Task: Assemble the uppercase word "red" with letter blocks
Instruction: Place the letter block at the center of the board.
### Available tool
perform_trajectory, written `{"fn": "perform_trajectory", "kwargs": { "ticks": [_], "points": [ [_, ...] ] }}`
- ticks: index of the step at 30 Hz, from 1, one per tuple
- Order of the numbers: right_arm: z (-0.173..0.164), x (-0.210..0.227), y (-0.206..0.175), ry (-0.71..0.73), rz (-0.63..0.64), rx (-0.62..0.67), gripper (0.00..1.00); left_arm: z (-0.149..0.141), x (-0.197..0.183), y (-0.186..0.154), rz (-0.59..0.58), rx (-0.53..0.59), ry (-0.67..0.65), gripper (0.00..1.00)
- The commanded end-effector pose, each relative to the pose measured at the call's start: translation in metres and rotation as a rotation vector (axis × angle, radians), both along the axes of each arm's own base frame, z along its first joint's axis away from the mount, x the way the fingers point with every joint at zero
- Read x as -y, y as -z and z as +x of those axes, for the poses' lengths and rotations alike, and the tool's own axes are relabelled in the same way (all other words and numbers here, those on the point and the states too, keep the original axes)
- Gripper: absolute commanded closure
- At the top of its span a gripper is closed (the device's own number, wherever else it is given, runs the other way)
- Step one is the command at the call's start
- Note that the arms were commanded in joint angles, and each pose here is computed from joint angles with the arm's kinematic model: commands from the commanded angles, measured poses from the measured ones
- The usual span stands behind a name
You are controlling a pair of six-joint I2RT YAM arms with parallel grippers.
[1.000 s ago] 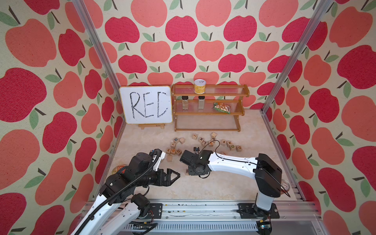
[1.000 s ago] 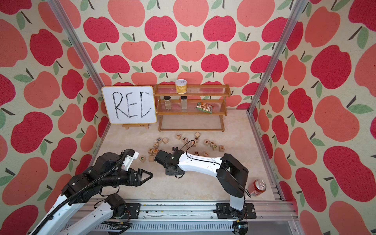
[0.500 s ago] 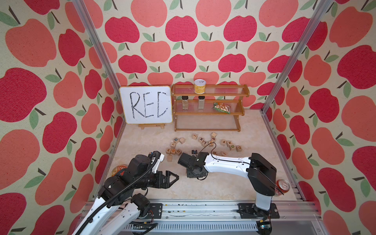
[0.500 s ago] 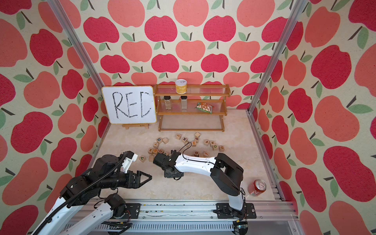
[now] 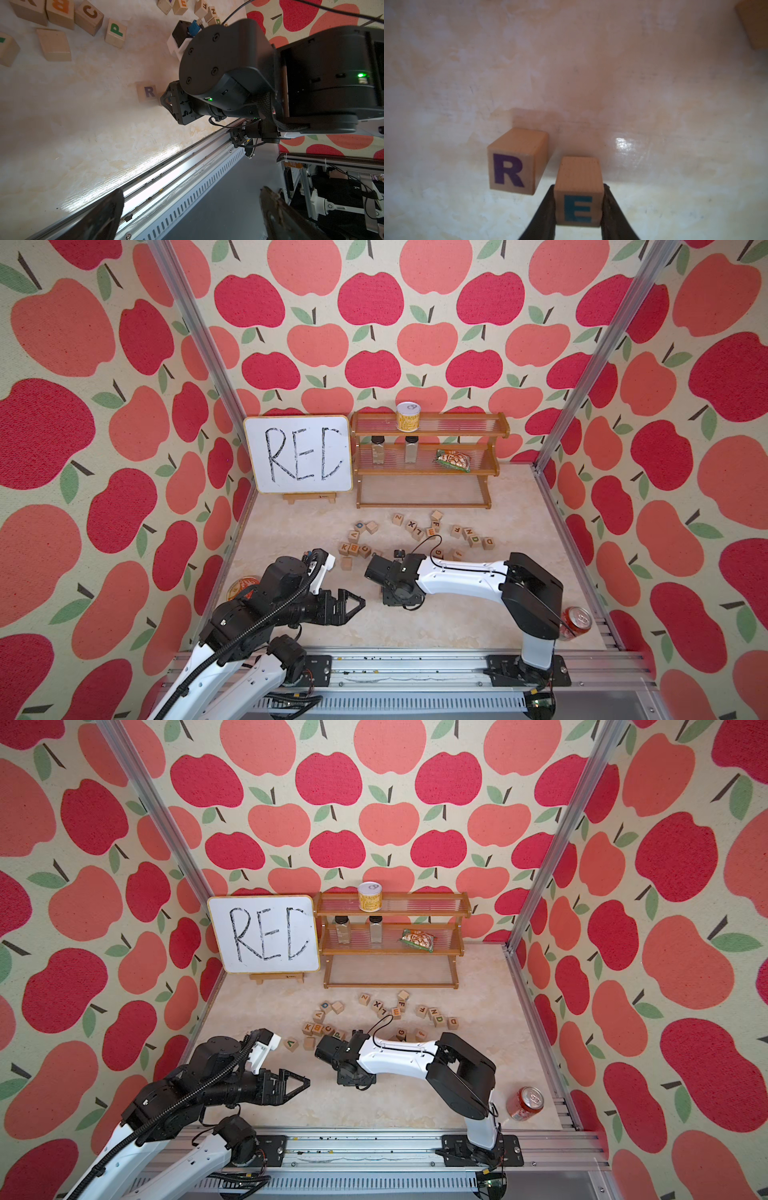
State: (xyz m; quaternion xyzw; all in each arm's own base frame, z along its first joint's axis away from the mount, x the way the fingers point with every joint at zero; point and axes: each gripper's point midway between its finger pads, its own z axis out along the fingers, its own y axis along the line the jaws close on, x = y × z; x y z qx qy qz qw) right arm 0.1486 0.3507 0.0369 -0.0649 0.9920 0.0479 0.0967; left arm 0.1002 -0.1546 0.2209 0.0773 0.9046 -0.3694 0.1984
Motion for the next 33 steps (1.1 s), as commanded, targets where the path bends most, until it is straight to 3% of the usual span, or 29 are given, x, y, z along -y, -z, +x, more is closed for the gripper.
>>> {"fn": "perform_trajectory", "kwargs": {
  "ticks": [1,17,33],
  "points": [
    [0.003,0.006,0.008,0.046,-0.018,-0.024,1.00,-0.006,-0.001,0.006,0.008,-0.021,0.017,0.01],
    [0.022,0.009,0.010,0.084,-0.008,-0.051,0.97,-0.003,0.001,0.006,-0.003,-0.023,0.015,0.01],
    [0.013,0.002,0.014,0.065,-0.017,-0.076,0.96,0.000,0.003,0.007,-0.018,-0.033,0.014,0.01]
  ]
}}
